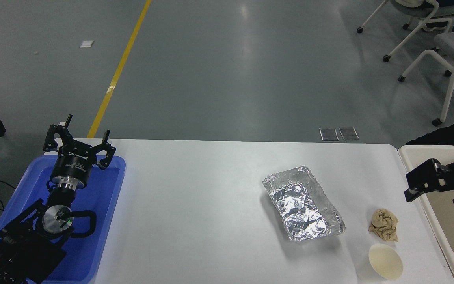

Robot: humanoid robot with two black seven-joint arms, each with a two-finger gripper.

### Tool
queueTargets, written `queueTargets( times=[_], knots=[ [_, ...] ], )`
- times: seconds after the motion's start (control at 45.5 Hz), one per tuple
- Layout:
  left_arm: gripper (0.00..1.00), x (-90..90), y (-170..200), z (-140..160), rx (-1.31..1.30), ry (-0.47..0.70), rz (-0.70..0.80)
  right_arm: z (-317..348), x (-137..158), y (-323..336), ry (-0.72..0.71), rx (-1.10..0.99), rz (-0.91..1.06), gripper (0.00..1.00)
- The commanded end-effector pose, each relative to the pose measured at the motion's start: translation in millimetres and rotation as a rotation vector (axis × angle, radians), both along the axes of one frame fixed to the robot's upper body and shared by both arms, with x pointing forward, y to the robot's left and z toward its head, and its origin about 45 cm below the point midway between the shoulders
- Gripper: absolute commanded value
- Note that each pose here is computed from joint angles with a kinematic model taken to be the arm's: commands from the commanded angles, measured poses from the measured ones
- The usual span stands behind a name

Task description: Pick up paper cup place in dustbin

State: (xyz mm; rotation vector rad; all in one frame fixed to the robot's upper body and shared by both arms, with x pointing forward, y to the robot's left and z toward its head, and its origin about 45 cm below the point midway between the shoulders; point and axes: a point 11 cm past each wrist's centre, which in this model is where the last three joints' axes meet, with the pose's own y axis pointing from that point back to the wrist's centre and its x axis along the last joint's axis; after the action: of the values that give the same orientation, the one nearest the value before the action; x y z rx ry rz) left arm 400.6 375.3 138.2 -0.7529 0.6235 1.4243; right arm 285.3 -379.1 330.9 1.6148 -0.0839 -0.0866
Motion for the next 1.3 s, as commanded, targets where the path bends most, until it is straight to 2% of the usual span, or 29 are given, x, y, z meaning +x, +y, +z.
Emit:
queueTargets(
  times=[0.0, 0.242, 0.725, 1.077, 1.275],
  knots=[
    [1.00, 0.1, 0, 0, 0.000, 0.000, 0.000, -5, -5, 2, 0.044, -0.013, 0.043, 1.00],
    [1.00, 0.1, 0, 0, 0.000, 0.000, 0.000, -25, -12, -6, 0.066, -0.019, 0.039, 1.00],
    [1.00, -0.5, 0, -1, 0.000, 0.001, 0.000, -161, -40, -49, 0.024, -0.037, 0.058, 1.00],
    [1.00, 0.1, 0, 0, -0.001, 0.000, 0.001, -189, -52, -51, 0.042, -0.015, 0.045, 1.00],
    [1.00, 0.2, 0, 0, 0.000, -0.001, -0.001, -194, -49, -50, 0.031, -0.007, 0.043, 1.00]
  ],
)
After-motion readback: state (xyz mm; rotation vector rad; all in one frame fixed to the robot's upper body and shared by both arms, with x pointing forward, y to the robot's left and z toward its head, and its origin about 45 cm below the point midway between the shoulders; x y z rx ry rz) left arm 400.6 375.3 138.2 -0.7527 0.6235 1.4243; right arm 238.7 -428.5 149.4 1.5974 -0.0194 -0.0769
